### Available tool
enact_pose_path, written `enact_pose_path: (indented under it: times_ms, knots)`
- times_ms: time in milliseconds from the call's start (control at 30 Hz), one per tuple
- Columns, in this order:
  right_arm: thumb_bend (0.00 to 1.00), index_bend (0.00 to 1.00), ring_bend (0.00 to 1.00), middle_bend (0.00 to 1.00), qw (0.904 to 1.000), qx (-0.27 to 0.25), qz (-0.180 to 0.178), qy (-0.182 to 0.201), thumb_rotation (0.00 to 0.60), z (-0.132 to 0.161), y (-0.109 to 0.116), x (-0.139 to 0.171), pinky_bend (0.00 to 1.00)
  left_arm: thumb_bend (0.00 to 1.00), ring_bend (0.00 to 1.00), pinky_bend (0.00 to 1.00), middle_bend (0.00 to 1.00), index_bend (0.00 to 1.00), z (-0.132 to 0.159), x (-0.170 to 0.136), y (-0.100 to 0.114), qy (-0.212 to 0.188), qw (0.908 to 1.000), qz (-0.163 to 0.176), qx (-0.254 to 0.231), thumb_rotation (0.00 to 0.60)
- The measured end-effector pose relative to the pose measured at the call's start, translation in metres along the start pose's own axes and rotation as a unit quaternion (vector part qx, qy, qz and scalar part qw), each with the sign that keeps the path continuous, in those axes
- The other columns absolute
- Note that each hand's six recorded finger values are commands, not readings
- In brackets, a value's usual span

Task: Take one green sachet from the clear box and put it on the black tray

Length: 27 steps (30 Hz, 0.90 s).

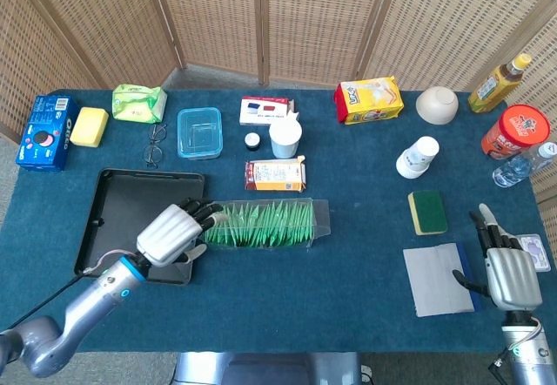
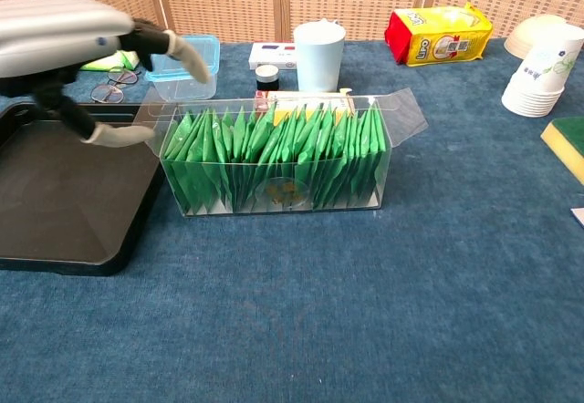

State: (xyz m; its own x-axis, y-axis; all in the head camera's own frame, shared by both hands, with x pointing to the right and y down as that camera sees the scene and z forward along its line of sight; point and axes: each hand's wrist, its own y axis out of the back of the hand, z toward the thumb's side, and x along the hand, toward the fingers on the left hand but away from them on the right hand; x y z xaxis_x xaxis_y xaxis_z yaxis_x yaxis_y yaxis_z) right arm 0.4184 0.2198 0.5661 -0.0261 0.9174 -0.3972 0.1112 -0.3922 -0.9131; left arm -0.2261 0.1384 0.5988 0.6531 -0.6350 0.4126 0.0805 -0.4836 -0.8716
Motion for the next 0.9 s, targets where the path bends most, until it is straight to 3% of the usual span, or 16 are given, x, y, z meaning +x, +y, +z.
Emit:
enact_pose_path:
  times_ms: [333,467,733,900]
  knots:
    - [0.19,0.0,0.18,0.03,0.9999,-0.005,0.004,-0.011,0.58,-0.007,-0.003,0.004,0.28,0.31,0.16,0.24,0.21,0.22,0.015,0.041,-0.003,0.0,0.9998,0.009,-0.02,0.582]
    - [0.19,0.0,0.18,0.03,0.9999,-0.006,0.005,-0.012,0.581,-0.008,-0.004,0.005,0.28,0.33,0.16,0.24,0.21,0.26,0.017,0.053,-0.003,0.001,0.9997,0.009,-0.024,0.578]
    - [0.19,0.0,0.18,0.03,0.9998,-0.009,0.011,-0.013,0.581,-0.009,-0.008,0.003,0.28,0.47,0.16,0.24,0.2,0.34,0.017,0.072,0.004,0.003,0.9994,0.003,-0.033,0.56]
    - [0.19,0.0,0.18,0.03,0.9998,-0.011,0.012,-0.015,0.582,-0.009,-0.01,0.004,0.28,0.55,0.16,0.24,0.2,0.34,0.013,0.079,0.003,0.01,0.9993,-0.013,-0.035,0.514]
